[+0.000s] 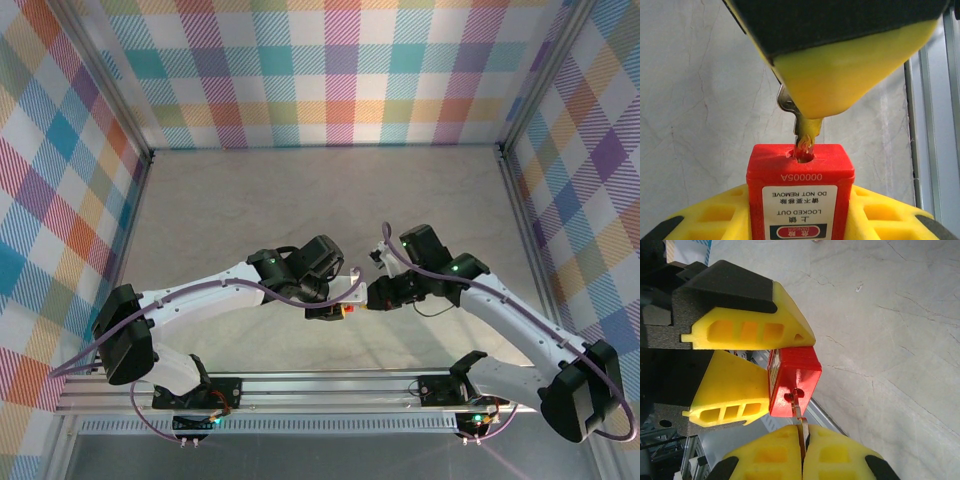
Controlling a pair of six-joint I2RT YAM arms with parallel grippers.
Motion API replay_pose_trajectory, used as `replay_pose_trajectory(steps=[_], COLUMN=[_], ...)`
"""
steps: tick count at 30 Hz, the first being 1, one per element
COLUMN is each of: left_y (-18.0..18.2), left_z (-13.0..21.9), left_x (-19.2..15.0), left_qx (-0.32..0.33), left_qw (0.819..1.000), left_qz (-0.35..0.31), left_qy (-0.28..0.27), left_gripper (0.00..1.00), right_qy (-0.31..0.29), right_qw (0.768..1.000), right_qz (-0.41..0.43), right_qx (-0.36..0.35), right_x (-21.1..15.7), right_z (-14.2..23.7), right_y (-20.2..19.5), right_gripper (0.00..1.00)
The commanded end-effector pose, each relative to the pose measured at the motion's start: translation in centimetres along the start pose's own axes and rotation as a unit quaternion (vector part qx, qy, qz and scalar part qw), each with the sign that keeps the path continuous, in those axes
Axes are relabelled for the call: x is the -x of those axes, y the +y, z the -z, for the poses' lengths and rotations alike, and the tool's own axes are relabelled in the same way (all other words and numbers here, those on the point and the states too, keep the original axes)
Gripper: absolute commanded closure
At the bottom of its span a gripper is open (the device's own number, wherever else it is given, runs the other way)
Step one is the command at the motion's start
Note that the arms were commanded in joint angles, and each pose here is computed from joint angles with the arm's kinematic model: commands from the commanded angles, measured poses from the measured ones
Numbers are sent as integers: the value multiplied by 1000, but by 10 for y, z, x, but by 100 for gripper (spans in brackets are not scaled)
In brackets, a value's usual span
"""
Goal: Unlock with the key
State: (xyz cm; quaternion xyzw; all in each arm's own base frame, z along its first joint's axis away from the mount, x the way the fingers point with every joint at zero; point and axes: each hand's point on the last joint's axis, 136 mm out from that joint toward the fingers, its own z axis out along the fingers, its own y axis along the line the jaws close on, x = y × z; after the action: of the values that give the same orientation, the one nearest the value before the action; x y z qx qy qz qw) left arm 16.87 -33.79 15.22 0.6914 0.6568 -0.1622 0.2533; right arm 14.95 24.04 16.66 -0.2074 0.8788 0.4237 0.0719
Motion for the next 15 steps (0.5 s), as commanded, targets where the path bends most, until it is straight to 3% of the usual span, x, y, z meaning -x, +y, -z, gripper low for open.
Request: replay_pose_trajectory(steps=[1, 11, 15], left_y=[13, 10, -8], left_z=[68, 89, 91], left_x=[152, 168, 173], left_qx=[68, 73, 0], left_qw=[944, 927, 932], left_qz=[-90, -94, -90], left_qy=[-309, -356, -351], left_gripper=[100, 100, 100], right_qy=[-9, 32, 15], right_qw=[993, 983, 990], right_qz=[56, 29, 76], right_qx=[100, 176, 115], right_x=[23, 25, 18], right_z=[-11, -16, -15], right_y=[38, 59, 41], right_gripper=[100, 100, 100])
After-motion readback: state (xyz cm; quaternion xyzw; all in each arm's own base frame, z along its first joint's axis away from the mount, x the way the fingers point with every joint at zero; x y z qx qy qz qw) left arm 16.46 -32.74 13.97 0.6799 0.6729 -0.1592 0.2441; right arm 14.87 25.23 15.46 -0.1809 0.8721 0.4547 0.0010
